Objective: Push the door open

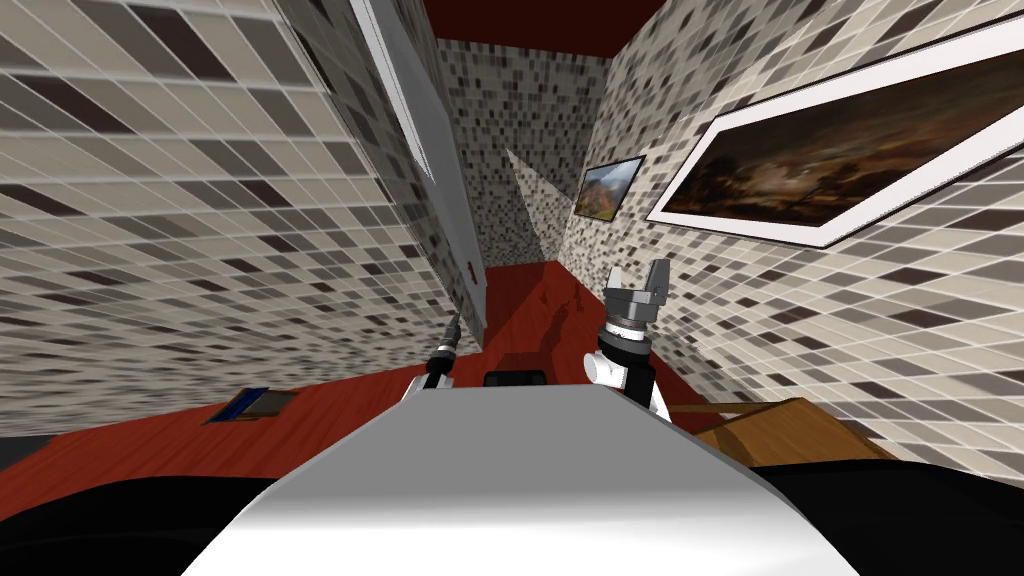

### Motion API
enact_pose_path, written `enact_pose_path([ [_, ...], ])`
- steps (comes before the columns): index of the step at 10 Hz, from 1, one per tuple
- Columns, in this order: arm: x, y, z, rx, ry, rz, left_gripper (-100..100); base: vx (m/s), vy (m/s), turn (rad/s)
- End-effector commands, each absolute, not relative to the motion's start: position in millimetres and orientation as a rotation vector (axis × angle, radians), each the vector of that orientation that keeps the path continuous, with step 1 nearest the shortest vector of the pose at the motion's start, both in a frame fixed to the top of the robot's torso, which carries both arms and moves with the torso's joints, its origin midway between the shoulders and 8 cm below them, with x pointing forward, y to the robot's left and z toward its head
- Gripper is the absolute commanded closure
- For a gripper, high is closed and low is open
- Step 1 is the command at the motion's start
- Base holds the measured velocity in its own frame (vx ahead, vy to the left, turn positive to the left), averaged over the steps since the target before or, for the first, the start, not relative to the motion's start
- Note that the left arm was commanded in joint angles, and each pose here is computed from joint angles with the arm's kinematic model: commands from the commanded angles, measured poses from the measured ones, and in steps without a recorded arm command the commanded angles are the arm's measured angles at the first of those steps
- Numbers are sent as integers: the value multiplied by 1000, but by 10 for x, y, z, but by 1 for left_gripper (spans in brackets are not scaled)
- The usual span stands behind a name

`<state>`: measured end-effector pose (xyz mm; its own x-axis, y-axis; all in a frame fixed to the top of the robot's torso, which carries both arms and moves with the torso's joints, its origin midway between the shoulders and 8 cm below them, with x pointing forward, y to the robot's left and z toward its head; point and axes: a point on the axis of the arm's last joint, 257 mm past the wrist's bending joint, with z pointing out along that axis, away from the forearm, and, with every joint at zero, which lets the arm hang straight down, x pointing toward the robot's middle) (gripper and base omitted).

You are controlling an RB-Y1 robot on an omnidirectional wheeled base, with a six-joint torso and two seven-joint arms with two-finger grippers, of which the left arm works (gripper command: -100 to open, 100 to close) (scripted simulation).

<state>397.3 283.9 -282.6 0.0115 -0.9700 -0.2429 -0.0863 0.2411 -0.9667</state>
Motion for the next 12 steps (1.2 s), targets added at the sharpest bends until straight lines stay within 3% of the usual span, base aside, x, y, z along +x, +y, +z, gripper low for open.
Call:
enact_pose_path([
  [1,3959,2888,-3026,-1130,1395,-943,-100,88,-68,-2],
  [12,3592,3231,-4112,-1332,1587,-714,-100,110,-99,0],
])
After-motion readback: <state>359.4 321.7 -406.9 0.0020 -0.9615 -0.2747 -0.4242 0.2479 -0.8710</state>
